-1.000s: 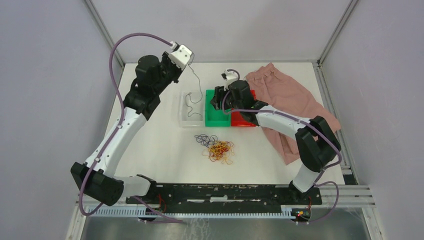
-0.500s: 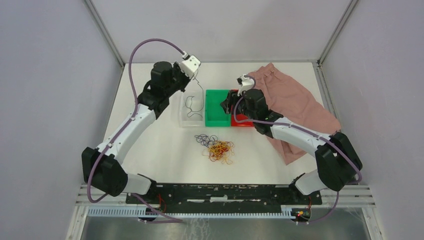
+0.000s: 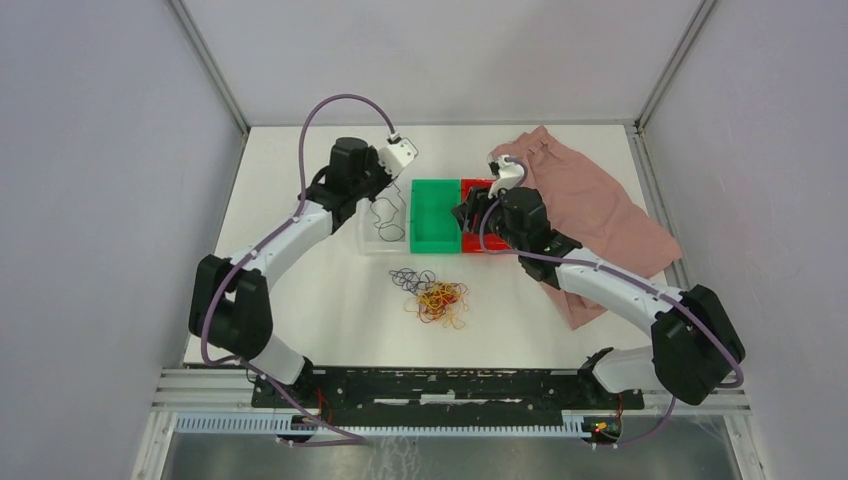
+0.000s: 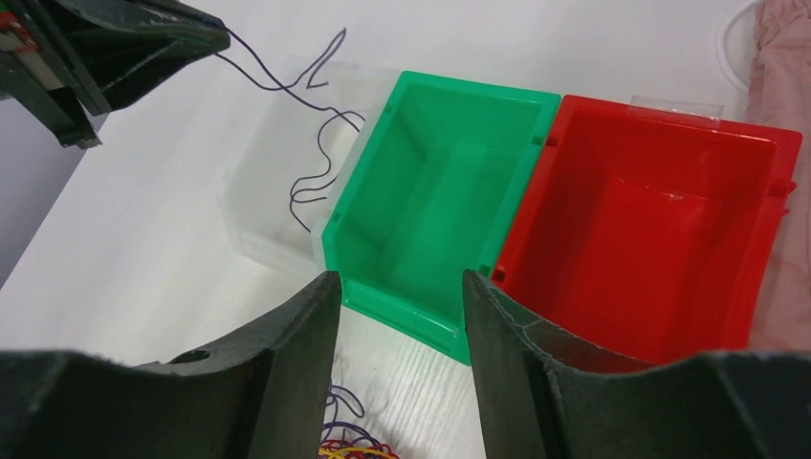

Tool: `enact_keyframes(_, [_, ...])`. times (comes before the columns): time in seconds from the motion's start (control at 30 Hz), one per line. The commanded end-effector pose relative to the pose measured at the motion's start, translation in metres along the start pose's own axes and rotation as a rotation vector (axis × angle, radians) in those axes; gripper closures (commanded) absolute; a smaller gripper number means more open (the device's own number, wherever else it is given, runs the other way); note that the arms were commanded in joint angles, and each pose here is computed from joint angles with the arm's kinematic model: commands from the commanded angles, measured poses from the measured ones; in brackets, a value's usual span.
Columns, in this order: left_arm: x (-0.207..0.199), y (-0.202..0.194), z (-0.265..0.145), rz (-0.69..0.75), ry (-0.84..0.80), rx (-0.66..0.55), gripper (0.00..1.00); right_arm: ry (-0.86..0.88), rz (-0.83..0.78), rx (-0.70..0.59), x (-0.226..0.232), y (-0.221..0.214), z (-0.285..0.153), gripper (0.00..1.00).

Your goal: Untangle the cables

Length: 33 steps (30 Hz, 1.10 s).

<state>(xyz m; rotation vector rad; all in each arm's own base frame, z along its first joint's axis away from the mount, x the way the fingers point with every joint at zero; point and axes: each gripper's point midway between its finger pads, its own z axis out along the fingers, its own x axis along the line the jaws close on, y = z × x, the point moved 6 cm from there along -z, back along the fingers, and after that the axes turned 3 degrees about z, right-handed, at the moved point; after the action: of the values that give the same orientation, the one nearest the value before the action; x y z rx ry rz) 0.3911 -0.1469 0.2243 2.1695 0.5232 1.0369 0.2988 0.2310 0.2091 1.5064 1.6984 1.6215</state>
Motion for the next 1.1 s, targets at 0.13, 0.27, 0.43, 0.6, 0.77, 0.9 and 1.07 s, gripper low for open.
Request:
enact_keyframes(0.13, [-0.023,-0.019,0.016,-0.003,-0.126,0.068,0.97,-0.006,0.035,-0.073,-0.002,0.016,-0.015,0.44])
enact_keyframes(0.27, [-0.039,-0.033,0.022,-0.034,-0.198,0.118,0.97,-0.005,0.047,-0.064,-0.003,0.013,-0.018,0.44])
enact_keyframes(0.43, [-0.05,-0.041,0.027,-0.076,-0.238,0.142,0.97,-0.014,0.049,-0.047,-0.005,0.008,-0.019,0.44])
enact_keyframes(0.6, [-0.062,-0.05,0.033,-0.107,-0.275,0.164,0.97,-0.007,0.052,-0.04,-0.004,0.007,-0.018,0.45])
enact_keyframes(0.77, [-0.051,-0.046,0.04,-0.121,-0.245,0.188,0.58,0.002,0.039,-0.027,-0.002,0.008,-0.018,0.43])
enact_keyframes(0.9, [-0.036,-0.04,0.032,-0.126,-0.275,0.222,0.25,0.023,0.02,0.006,0.0,0.005,-0.016,0.37])
enact_keyframes(1.07, [-0.005,-0.031,0.006,-0.151,-0.296,0.2,0.18,0.051,-0.003,0.031,0.002,0.002,-0.019,0.34])
